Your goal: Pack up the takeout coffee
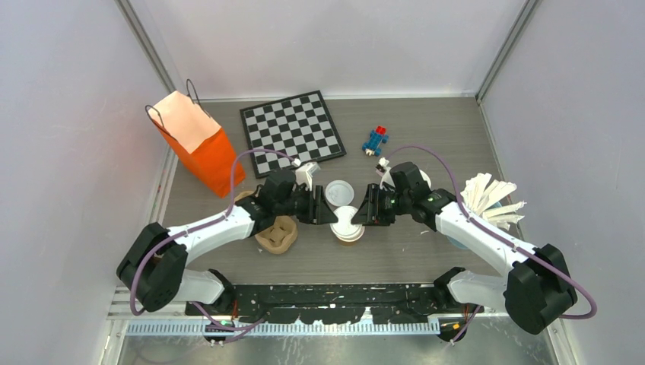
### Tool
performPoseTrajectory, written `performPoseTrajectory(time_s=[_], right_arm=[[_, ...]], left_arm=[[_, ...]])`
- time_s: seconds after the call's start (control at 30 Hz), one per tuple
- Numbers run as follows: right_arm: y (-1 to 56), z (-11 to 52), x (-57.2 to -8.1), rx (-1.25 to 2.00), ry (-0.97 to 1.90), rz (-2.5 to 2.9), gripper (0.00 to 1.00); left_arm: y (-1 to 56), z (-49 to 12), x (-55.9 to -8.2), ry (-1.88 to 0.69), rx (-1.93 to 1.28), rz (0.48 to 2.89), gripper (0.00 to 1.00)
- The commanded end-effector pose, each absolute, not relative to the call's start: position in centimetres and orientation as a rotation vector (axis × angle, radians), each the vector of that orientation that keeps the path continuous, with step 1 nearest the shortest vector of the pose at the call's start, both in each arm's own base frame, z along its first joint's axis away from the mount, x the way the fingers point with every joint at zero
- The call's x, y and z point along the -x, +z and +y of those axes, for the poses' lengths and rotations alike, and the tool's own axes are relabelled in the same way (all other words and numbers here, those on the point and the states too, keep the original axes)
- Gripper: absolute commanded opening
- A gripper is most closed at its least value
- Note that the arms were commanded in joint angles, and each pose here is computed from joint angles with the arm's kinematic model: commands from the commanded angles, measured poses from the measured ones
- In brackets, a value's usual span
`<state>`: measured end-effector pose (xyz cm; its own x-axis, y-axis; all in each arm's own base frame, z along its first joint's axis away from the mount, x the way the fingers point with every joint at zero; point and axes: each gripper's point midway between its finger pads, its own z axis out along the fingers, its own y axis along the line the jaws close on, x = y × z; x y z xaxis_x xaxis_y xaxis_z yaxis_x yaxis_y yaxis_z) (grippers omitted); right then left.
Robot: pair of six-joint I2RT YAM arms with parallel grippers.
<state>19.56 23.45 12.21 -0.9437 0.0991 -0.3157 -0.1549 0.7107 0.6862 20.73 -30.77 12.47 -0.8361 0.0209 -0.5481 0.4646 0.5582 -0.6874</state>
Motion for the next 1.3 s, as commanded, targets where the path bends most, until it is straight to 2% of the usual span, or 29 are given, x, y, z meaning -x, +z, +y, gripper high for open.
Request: performPoseTrajectory(time_s=[0.0, 0.23, 0.63, 0.83, 1.07, 1.27], right_arm=[[12.6, 23.2, -20.0, 0.034, 1.065, 2.568, 0.41], [12.9, 22.9, -20.1, 0.022, 1.041, 2.562, 0.45], [13.4, 22.5, -20.1, 0.029, 1.01, 2.552, 0.46], [13.8, 22.5, -20.3, 0.031, 1.008, 2.537, 0.42], [14.5, 22.7, -20.7, 0.046, 1.012, 2.515, 0.31], [15.0, 22.6, -20.9, 0.041, 1.01, 2.497, 0.29]], left_arm=[[13.1, -31.3, -20.7, -1.255, -0.42, 2.28, 0.4], [12.8, -31.5, -20.6, -1.277, -0.415, 2.291, 0.37], [13.0, -31.8, -20.5, -1.292, -0.422, 2.288, 0.38], [13.1, -32.2, -20.6, -1.31, -0.425, 2.288, 0.36], [13.7, -32.3, -20.9, -1.318, -0.42, 2.275, 0.28], [14.6, -32.4, -21.0, -1.321, -0.413, 2.256, 0.26]])
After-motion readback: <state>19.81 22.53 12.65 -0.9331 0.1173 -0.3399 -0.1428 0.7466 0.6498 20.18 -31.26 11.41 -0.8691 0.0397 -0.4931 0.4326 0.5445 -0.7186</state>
